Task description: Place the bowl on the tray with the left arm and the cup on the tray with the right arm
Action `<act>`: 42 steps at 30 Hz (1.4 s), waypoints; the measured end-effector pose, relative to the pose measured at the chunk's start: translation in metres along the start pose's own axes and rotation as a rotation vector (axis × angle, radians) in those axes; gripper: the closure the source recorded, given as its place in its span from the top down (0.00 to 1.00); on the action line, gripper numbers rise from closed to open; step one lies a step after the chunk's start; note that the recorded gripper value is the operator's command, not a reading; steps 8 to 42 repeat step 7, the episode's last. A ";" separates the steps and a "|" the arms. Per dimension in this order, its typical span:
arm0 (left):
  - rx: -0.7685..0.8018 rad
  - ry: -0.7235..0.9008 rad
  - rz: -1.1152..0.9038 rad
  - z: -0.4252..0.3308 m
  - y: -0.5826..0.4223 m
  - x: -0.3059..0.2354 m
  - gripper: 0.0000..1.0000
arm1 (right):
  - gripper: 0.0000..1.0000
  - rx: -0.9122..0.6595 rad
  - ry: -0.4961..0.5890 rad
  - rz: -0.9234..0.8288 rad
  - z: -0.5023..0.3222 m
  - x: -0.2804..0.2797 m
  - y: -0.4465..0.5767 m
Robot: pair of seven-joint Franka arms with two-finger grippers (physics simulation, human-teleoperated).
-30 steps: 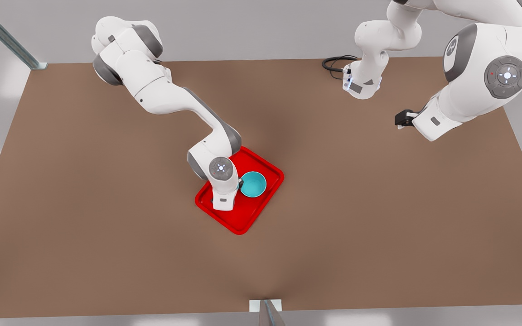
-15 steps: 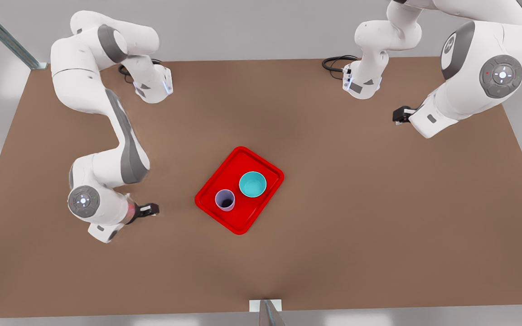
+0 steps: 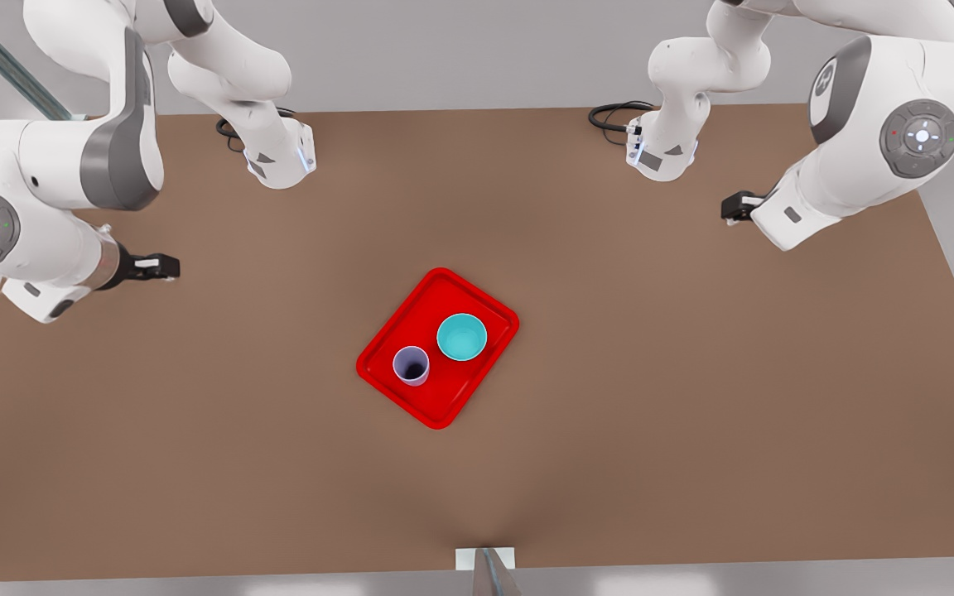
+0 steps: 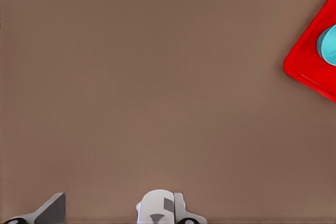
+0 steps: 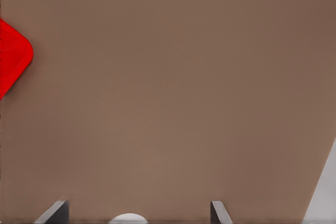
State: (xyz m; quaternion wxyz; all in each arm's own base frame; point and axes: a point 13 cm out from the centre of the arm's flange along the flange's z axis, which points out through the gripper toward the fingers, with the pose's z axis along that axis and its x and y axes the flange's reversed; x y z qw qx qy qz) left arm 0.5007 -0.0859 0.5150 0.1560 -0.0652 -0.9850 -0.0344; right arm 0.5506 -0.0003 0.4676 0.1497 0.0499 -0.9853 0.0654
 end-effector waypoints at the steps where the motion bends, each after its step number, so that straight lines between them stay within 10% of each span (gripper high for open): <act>1: 0.000 0.001 0.001 0.000 0.000 0.000 1.00 | 1.00 -0.003 0.000 -0.004 0.000 0.000 0.001; 42: 0.001 0.007 0.001 0.001 0.000 0.001 1.00 | 1.00 -0.013 -0.011 -0.010 -0.004 0.004 -0.002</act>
